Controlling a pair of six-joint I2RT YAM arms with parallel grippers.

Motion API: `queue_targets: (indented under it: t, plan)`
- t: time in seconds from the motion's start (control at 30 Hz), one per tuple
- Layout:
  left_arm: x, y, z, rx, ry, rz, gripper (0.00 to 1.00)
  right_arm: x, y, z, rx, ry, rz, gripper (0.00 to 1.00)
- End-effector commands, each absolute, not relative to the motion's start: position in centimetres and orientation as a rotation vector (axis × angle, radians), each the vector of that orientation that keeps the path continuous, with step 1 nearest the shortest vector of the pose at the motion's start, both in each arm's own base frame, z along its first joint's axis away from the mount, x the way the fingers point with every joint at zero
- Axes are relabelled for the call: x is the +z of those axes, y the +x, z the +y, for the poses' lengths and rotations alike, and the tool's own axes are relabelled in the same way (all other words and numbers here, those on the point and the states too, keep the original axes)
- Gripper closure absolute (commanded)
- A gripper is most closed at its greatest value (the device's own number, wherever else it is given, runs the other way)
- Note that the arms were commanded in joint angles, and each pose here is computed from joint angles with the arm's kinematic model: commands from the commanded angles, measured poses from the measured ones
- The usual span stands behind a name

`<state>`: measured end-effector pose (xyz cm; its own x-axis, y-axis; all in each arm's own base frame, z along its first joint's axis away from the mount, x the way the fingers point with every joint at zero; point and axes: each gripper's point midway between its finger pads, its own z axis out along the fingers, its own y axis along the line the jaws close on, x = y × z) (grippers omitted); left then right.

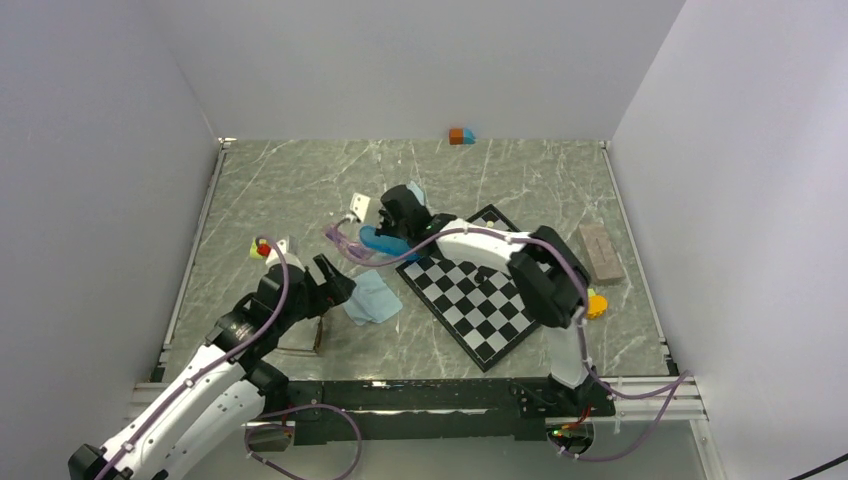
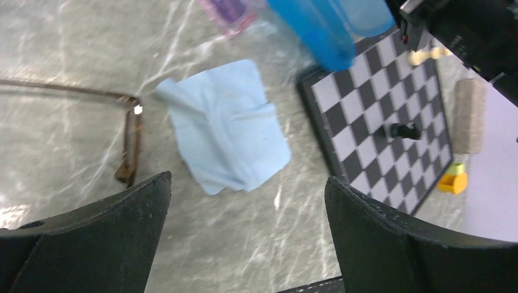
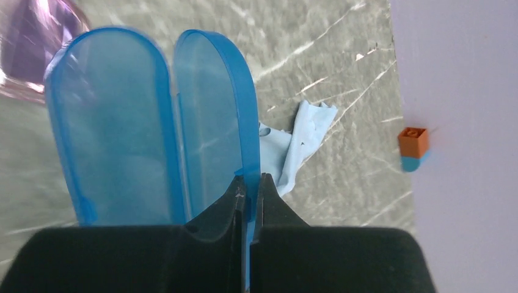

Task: Organize the sunglasses
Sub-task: Place the opened sunglasses case at the center of the board.

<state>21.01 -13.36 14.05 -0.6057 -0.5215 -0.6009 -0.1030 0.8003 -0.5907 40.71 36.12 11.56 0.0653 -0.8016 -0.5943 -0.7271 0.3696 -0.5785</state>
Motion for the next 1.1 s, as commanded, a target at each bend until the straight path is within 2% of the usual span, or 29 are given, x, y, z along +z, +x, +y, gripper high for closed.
queue_targets:
  t: [0.0,0.27,0.47,0.63,0.83,1.07]
  plan:
    - [11.0,19.1,-11.4,-0.546,-0.540,2.249,0.01,11.5,45.0,35.4,-0.429,-1.527,1.456,0.98]
    - [10.1,18.9,-10.8,-0.525,-0.587,2.244,0.01,9.6,46.1,36.3,-0.477,-1.543,1.351,0.96]
    - [10.2,19.9,-11.8,-0.547,-0.555,2.244,0.01,13.0,46.0,35.8,-0.457,-1.405,1.369,0.96]
    - [12.0,22.0,-13.5,-0.614,-0.516,2.204,0.01,15.5,41.9,35.8,-0.257,-1.387,1.407,0.95]
    - [15.8,25.6,-15.8,-0.825,-0.487,2.068,0.01,19.0,35.9,37.8,-0.064,-1.430,1.325,0.95]
    - [19.8,27.2,-18.3,-1.066,-0.397,1.940,0.01,19.8,33.2,38.5,-0.092,-1.444,1.296,0.96]
